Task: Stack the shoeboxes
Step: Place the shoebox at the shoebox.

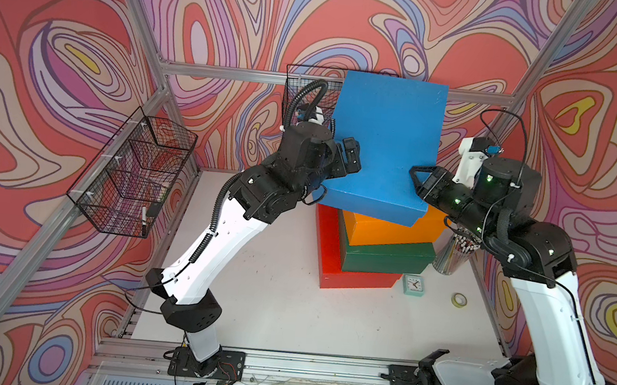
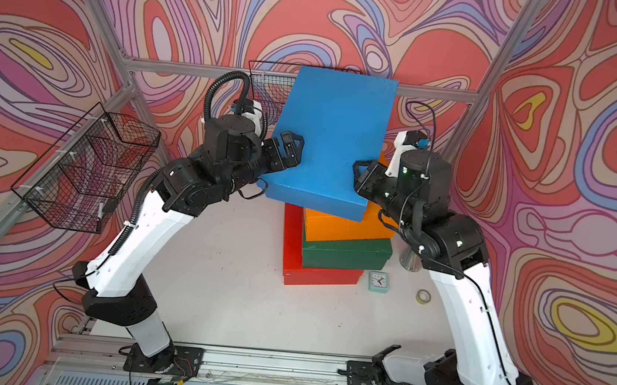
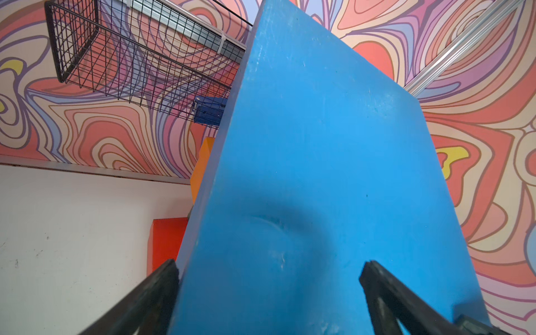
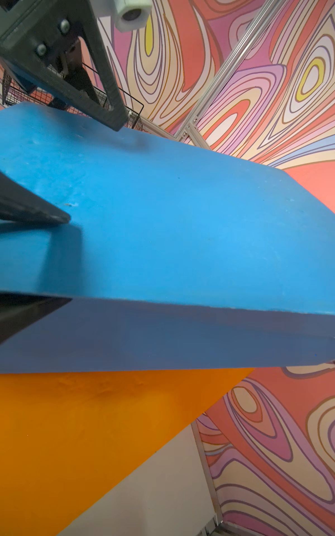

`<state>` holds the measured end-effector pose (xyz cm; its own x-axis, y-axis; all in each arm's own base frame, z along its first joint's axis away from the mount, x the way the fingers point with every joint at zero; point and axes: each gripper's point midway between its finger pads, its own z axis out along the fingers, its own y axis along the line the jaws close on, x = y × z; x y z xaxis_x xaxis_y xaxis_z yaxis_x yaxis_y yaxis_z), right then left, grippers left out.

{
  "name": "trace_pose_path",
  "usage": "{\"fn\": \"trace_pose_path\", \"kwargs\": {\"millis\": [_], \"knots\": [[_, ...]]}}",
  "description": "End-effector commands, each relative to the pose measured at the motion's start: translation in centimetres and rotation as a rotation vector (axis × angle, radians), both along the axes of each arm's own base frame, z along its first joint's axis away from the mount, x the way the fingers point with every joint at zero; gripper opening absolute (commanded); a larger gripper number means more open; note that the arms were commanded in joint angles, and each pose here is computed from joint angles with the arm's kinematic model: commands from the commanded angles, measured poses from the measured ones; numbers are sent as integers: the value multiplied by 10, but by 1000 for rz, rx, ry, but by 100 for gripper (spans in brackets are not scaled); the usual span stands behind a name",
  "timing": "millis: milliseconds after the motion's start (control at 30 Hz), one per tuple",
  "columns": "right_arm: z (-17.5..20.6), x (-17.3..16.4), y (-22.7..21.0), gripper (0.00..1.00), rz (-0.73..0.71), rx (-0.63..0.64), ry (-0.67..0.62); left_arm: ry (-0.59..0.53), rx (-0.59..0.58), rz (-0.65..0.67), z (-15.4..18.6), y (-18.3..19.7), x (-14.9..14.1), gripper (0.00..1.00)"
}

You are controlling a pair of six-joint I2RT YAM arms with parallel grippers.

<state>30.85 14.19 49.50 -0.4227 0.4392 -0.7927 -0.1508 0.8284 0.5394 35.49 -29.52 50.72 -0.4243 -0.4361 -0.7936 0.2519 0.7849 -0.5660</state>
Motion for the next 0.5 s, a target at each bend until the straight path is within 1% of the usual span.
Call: {"fn": "trace_pose_path", "kwargs": {"millis": [0, 67, 233, 367, 467], "knots": [[-51, -17, 61, 33, 289, 37, 196, 21, -181, -320, 19, -70, -50, 100], [-48, -21, 61, 32, 301, 56, 193, 28, -189, -333, 19, -71, -54, 100], [-31, -37, 54, 32, 306, 94, 156, 32, -202, -363, 23, -77, -65, 100], [-25, -45, 46, 36, 291, 96, 142, 48, -209, -374, 22, -80, -73, 100], [-29, -45, 42, 37, 272, 76, 152, 63, -209, -369, 18, -81, -77, 100]]}}
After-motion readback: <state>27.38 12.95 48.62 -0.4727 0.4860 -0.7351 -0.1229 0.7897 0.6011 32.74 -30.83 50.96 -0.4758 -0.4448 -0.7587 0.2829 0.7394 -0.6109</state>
